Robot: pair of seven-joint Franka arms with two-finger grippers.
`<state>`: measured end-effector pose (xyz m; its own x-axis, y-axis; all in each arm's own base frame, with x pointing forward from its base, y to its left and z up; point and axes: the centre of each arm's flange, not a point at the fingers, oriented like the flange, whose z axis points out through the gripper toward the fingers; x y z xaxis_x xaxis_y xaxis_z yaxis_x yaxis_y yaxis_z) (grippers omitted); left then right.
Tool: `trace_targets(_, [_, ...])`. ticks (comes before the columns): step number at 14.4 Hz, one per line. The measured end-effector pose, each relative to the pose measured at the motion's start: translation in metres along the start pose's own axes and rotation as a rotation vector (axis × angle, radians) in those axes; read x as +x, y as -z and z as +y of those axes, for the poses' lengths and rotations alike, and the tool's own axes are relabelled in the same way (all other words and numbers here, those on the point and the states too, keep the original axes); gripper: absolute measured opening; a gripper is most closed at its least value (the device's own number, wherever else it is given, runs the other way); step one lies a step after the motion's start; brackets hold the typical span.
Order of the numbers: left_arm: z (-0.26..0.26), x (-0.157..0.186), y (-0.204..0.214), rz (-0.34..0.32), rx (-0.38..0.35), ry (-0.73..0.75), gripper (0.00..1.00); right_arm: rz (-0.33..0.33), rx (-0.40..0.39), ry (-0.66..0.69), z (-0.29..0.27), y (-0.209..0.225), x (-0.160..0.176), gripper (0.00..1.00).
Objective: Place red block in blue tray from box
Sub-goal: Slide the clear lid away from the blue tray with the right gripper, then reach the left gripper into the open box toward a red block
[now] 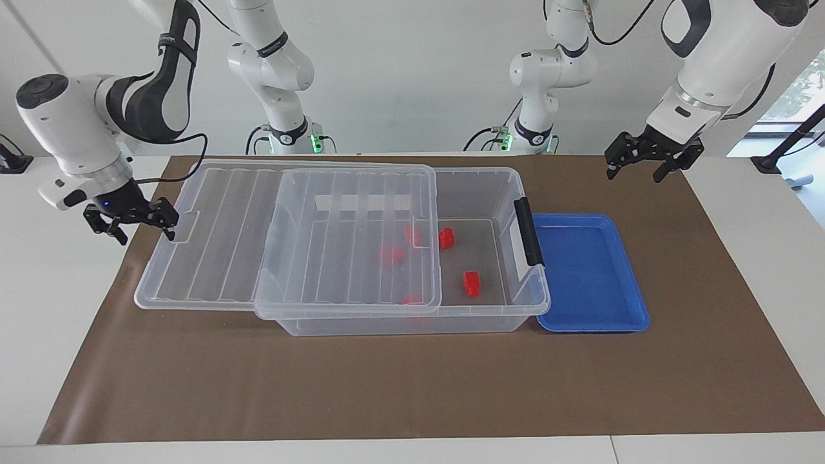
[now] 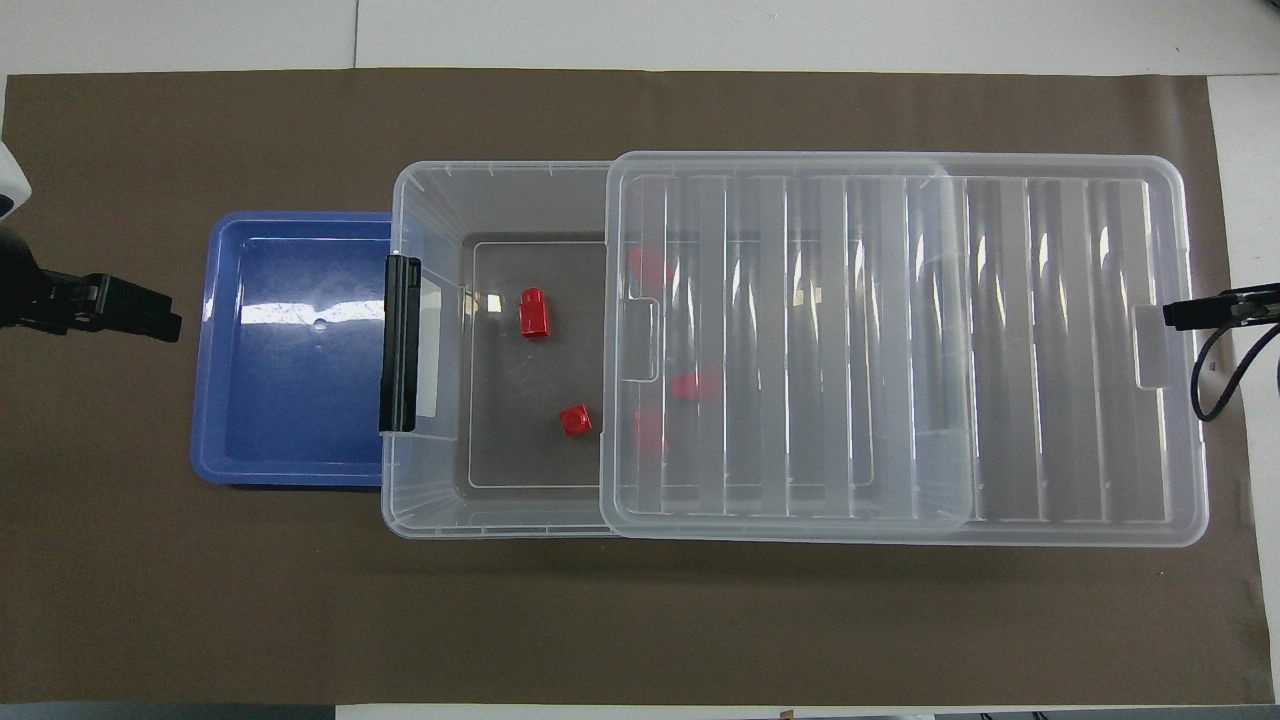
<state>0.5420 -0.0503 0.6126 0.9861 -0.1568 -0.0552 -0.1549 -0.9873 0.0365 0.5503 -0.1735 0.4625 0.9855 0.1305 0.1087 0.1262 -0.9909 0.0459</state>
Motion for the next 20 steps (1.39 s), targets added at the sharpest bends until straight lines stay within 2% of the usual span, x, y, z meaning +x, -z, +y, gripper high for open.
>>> trace_targets(5, [0.016, 0.005, 0.003, 0.039, 0.004, -0.021, 1.00, -0.002, -0.015, 0.021, 0.015, 0.001, -0.005, 1.00])
trace_targets(11, [0.099, 0.016, -0.009, 0.091, -0.002, 0.026, 1.00, -0.001, -0.023, 0.033, 0.021, 0.003, -0.006, 1.00])
trace_targets(17, [0.195, 0.024, -0.068, 0.113, -0.027, 0.126, 1.00, -0.001, -0.026, 0.037, 0.028, 0.007, -0.006, 1.00])
trace_targets(20, [0.237, 0.036, -0.113, 0.121, -0.041, 0.145, 1.00, -0.038, -0.004, 0.055, 0.017, 0.037, 0.007, 1.00])
